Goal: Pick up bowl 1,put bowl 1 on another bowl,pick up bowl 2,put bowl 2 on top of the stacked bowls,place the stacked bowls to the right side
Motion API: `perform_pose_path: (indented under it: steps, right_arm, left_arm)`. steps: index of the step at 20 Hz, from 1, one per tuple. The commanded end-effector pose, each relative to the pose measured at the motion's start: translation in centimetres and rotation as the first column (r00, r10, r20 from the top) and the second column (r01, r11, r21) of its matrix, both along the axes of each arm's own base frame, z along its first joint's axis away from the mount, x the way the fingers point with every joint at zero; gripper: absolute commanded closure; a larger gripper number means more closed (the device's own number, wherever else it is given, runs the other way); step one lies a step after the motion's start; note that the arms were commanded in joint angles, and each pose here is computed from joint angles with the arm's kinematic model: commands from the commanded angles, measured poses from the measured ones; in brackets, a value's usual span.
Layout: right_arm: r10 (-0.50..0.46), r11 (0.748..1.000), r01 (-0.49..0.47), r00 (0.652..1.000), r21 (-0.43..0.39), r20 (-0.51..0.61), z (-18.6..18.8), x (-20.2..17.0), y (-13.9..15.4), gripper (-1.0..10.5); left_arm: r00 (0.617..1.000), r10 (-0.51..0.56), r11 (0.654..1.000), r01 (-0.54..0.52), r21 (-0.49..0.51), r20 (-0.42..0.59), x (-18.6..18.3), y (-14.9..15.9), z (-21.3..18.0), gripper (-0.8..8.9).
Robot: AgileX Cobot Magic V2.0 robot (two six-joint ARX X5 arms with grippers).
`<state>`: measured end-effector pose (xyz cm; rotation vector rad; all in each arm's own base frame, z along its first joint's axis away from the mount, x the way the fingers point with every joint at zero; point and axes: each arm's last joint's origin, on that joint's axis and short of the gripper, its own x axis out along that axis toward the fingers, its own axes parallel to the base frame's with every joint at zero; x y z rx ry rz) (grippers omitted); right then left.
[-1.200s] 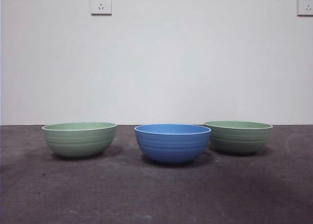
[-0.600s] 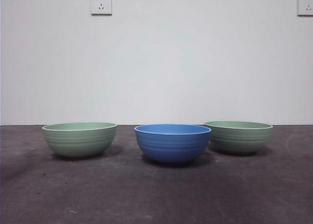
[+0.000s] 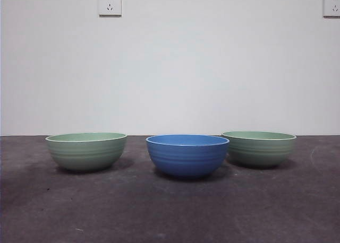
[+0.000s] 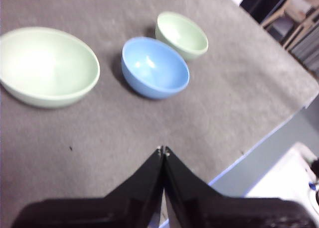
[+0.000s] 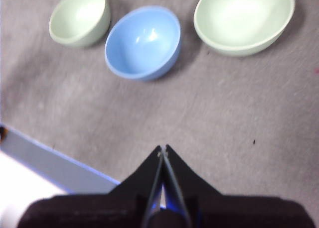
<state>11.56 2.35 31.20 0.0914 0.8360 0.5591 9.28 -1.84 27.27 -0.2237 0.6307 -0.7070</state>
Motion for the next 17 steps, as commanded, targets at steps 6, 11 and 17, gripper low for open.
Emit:
perform_pose_path:
  steps: [6, 11, 17]
  right_arm:
    - [0.037, 0.999, -0.036, 0.999, -0.032, 0.001, -0.15, 0.27, 0.06, 8.6]
    - [0.007, 1.0, -0.007, 1.0, -0.012, -0.016, -0.14, 0.29, 0.06, 4.7]
    - [-0.004, 1.0, 0.004, 1.0, -0.003, -0.027, -0.16, 0.33, 0.06, 4.3]
  left_arm:
    - [0.999, -0.024, 0.999, 0.023, 0.027, 0.022, -0.04, 0.0, 0.15, 7.4]
    - [1.0, -0.017, 1.0, 0.017, 0.024, 0.017, -0.03, 0.01, 0.16, 1.93]
    - [1.0, -0.017, 1.0, 0.016, 0.025, 0.017, -0.01, 0.01, 0.18, 1.93]
